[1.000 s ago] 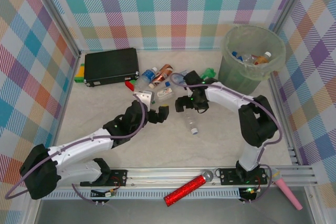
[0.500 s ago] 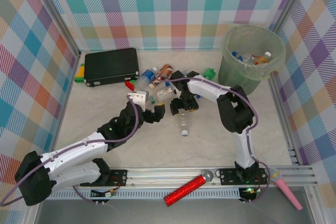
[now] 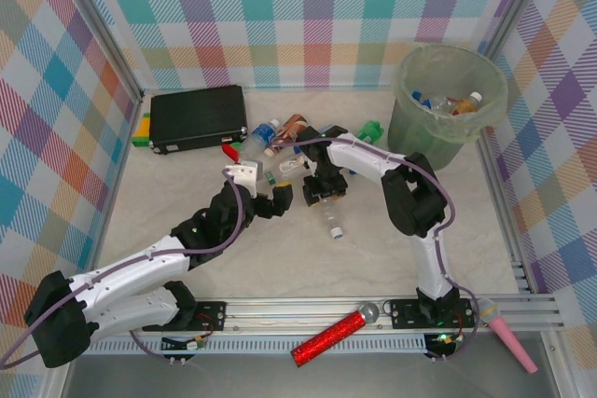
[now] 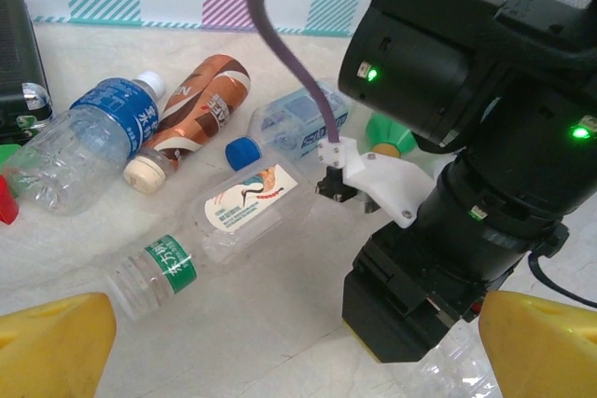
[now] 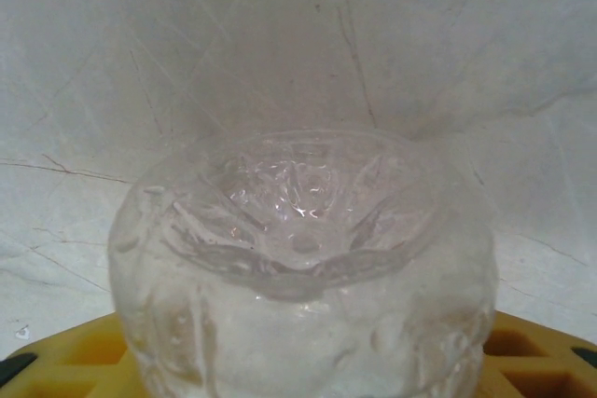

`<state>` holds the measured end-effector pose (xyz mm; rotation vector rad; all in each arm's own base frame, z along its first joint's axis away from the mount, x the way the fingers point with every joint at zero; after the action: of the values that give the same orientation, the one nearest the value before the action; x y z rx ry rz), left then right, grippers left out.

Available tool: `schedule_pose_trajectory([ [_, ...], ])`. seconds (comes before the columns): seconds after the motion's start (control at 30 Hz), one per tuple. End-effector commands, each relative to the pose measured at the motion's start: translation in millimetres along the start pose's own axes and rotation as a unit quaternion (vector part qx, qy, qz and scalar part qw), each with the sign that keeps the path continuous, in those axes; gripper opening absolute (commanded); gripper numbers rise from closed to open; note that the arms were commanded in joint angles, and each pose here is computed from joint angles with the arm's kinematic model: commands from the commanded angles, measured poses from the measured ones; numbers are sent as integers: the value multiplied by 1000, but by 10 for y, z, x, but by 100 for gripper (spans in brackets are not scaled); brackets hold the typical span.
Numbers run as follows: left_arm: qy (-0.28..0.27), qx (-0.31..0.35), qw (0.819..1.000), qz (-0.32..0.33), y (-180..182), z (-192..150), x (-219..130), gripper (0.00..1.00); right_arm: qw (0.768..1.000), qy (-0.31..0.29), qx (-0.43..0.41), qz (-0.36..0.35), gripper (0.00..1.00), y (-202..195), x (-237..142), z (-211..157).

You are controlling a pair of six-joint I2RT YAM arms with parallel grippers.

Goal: Put the plastic bottles in the bin

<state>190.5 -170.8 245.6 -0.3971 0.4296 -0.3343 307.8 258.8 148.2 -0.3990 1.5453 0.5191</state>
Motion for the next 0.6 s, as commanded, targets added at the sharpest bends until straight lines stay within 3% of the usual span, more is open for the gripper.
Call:
schedule_pose_trajectory([
  [0.0, 0, -7, 1000, -3, 32, 10, -40, 100, 997, -67, 10, -23, 52, 7, -557, -85],
  [0.17, -3, -8, 1000, -4, 41, 6, -57, 100, 980, -186, 39, -60, 52, -123, -1261, -213],
  [0.27, -1, -10, 1000, -8, 37, 1, -53, 99, 957, -270, 64, -87, 49, -279, -1733, -347],
  [0.4, 1, -12, 1000, -11, 34, -4, -53, 100, 913, -374, 112, -120, 48, -572, -2330, -577],
  [0.57, 0, -16, 1000, -17, 28, 1, -67, 100, 841, -477, 162, -195, 47, -931, -2912, -871],
])
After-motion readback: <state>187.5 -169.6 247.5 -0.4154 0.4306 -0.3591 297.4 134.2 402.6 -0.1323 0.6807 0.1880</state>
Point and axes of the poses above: each hand's point on the last joint's axis, 136 mm out from that joint toward the fingers, its own x axis out along the fingers, its own y axis along the line the jaws close on, z = x × y, the point moved 10 cm from there along -x, back along the fingers, and after that the axes turned 12 degrees about -x, right-handed, at the moved point
